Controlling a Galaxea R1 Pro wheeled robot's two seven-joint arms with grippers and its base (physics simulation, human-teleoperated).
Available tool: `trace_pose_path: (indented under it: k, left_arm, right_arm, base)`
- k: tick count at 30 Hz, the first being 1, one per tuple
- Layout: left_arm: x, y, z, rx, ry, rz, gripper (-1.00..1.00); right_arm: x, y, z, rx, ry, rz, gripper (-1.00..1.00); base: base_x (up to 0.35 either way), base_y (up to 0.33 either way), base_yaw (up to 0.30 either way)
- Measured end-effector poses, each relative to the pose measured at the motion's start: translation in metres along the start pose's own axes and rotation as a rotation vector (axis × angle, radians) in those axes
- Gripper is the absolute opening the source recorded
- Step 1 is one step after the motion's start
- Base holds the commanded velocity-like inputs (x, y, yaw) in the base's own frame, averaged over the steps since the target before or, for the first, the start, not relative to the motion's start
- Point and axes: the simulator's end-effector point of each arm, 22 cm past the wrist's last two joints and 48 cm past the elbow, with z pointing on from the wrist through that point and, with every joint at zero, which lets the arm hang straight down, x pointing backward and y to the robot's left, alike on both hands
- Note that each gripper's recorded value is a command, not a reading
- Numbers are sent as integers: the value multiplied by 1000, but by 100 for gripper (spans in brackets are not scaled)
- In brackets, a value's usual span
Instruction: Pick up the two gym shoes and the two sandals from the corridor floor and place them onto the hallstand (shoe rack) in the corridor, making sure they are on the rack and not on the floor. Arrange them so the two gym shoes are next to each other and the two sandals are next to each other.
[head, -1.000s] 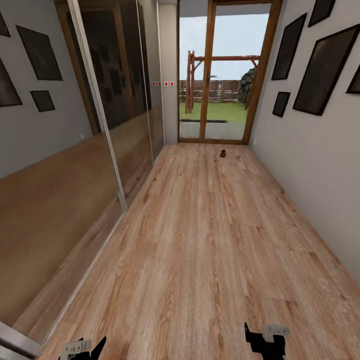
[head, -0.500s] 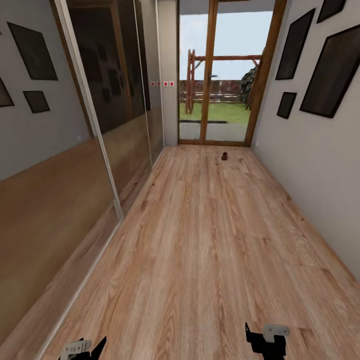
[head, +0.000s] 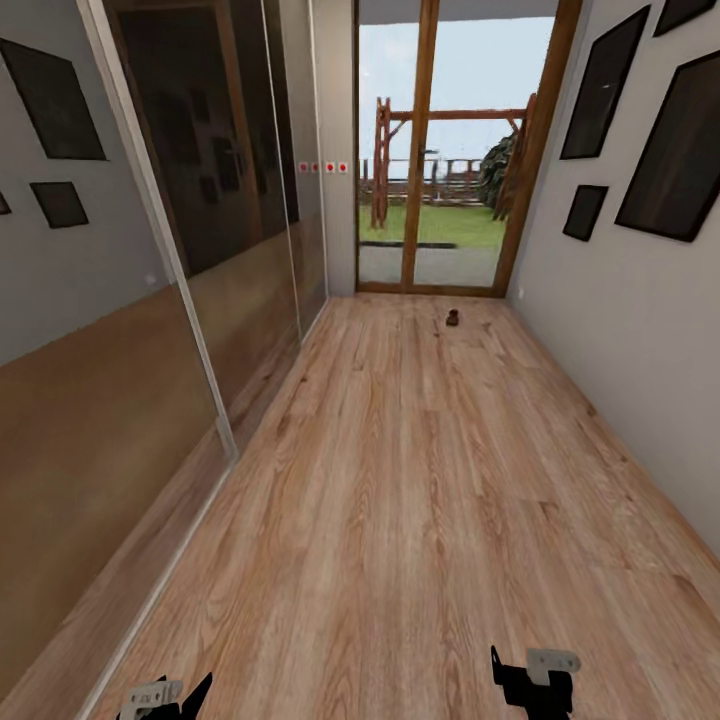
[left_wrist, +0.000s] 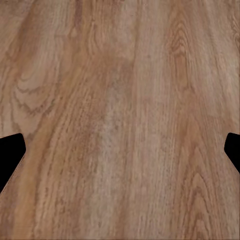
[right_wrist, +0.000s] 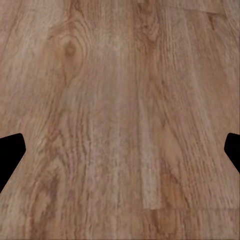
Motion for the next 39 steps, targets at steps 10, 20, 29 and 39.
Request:
trace_pose_path:
  k: [10, 20, 29, 39]
  left_arm:
    - [0, 0, 0, -1, -2, -1, 100]
    - [-1, 1, 0, -1, -3, -1, 100]
    - [-2, 0, 0, -1, -4, -1, 100]
    - [-2, 0, 0, -1, -5, -1, 100]
  right_arm:
    - [0, 0, 0, 0, 1, 0, 100]
    - [0, -1, 0, 1, 0, 0, 100]
    - [0, -1, 0, 1, -1, 0, 100]
    - [-1, 0, 0, 1, -2, 1, 100]
  base:
    - [339, 0, 0]
    - [339, 0, -14]
    - [339, 0, -193]
    - [339, 0, -199]
